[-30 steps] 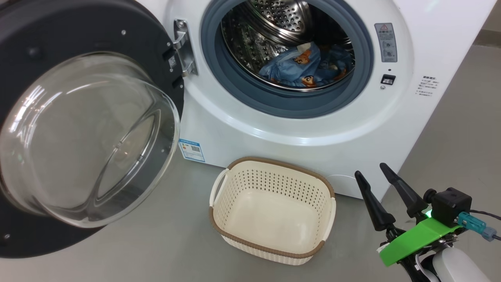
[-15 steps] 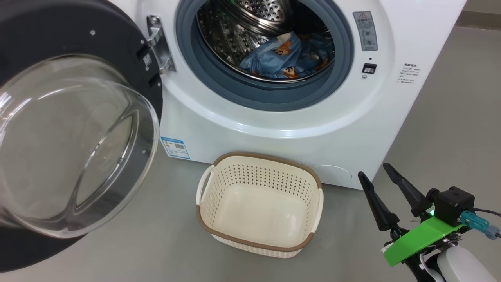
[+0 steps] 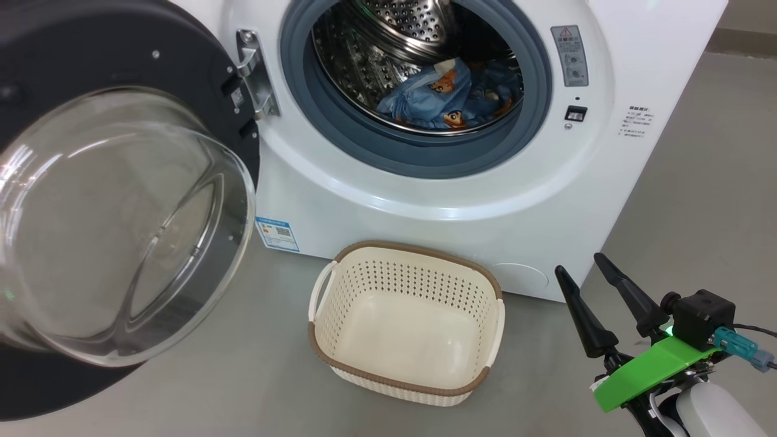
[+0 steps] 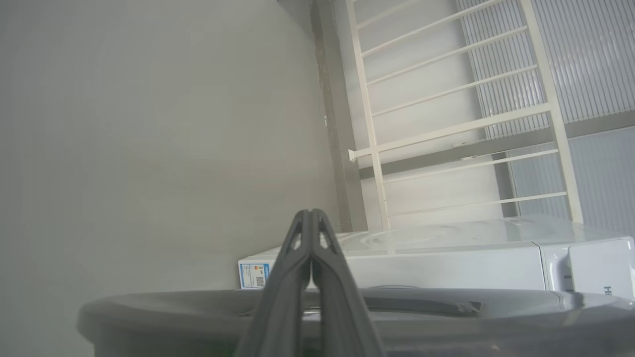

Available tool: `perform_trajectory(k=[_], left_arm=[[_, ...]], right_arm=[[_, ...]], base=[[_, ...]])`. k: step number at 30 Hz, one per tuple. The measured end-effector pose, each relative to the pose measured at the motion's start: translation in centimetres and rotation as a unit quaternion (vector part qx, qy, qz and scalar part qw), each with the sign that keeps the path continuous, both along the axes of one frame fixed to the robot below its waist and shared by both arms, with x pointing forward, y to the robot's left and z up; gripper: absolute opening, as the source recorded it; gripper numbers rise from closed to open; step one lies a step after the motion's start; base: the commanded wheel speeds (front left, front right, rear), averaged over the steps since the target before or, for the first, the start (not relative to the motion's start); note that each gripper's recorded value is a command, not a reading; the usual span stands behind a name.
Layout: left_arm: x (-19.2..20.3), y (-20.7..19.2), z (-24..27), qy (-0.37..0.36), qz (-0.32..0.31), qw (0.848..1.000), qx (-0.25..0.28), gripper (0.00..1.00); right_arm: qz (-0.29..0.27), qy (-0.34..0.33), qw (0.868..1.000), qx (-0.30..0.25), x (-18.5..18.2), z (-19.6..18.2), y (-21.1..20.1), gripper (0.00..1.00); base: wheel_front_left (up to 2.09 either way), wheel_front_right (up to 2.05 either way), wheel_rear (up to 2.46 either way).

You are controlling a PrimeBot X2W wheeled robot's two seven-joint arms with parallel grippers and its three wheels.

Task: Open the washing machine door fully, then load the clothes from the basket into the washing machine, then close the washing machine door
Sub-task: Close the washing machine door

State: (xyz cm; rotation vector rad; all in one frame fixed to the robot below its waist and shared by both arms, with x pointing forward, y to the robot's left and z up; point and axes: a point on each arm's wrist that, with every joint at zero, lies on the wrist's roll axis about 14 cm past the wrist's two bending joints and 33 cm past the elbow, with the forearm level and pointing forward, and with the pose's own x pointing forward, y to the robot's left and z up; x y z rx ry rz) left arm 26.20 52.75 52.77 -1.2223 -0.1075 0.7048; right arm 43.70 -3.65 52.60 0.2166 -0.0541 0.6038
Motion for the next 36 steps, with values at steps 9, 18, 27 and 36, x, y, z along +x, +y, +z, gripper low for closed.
perform_trajectory(k=[9,18,27,36], left_arm=[[-0.2,-2.6,0.2,0.003,-0.095,0.995,-0.008,0.00],[-0.1,-8.5,-0.8,-0.013,-0.222,0.974,-0.034,0.00],[0.8,-15.1,1.5,-0.043,-0.341,0.938,-0.037,0.00],[1.8,-21.5,4.7,-0.066,-0.436,0.897,-0.041,0.00]], right_arm=[[0.006,-0.008,1.000,0.006,-0.2,0.8,0.8,1.00],[0.009,-0.011,1.000,0.018,-0.4,1.4,1.6,1.00],[0.010,-0.006,1.000,0.026,-1.2,1.4,2.0,1.00],[-0.005,-0.003,1.000,0.029,-1.6,1.3,1.0,1.00]], base=[[0.00,0.00,0.00],[0.00,0.00,0.00],[0.00,0.00,0.00],[0.00,0.00,0.00]])
